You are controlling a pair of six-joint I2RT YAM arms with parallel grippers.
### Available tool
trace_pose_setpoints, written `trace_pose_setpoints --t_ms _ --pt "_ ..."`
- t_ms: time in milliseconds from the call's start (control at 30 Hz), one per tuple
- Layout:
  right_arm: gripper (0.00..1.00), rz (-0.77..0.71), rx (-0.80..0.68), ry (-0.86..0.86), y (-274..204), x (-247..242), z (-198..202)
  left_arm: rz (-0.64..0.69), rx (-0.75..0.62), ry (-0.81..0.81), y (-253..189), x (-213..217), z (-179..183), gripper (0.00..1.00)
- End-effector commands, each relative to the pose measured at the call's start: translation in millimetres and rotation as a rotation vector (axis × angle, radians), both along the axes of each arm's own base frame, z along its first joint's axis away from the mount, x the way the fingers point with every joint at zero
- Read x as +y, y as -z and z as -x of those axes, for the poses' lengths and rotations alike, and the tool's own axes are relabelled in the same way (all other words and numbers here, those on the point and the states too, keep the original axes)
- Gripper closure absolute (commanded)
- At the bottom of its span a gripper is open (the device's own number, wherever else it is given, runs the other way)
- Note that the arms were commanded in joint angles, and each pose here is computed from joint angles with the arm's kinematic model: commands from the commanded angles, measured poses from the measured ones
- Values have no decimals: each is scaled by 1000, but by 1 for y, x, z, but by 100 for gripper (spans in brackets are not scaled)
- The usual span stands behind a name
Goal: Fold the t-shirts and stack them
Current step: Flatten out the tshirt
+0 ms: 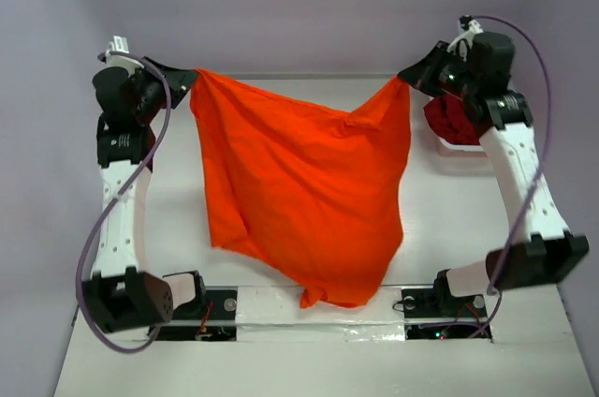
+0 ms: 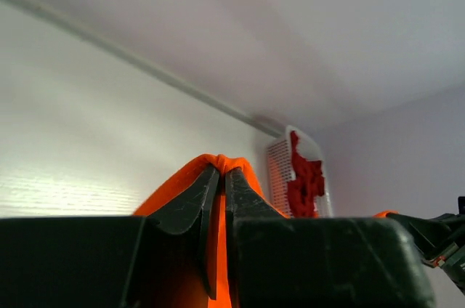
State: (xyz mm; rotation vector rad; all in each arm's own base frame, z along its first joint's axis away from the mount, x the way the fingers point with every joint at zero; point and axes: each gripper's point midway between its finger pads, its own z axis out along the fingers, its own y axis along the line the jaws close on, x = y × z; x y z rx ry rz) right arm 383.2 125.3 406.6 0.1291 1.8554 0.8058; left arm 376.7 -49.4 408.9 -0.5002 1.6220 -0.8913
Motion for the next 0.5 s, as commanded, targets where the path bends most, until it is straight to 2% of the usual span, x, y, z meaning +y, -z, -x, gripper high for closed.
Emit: trace_pose_setpoints --t_ms 0,100,200,300,333,400,433,467 --pt "100 -28 -153 -5 -55 7 -20 -43 -148 -37 -40 7 -10 100" --pt "100 -24 -116 -3 -48 9 -39 -35 -130 -25 -37 7 -21 100" --pt "100 -14 -134 -11 -59 12 -34 -41 -143 -22 -44 5 -12 100" --pt "100 -10 -164 -14 -70 12 -12 -55 -212 -13 -70 1 24 100" --pt "100 -14 -204 -23 -85 14 8 -56 -230 -7 -76 -2 33 100" --pt "100 -11 -208 -34 -83 18 30 -66 -244 0 -83 -4 53 100" --pt "100 -10 -222 -36 -86 18 42 -76 -285 4 -95 -8 75 100" --pt "100 -16 -279 -31 -102 12 69 -82 -290 -3 -97 -7 86 100"
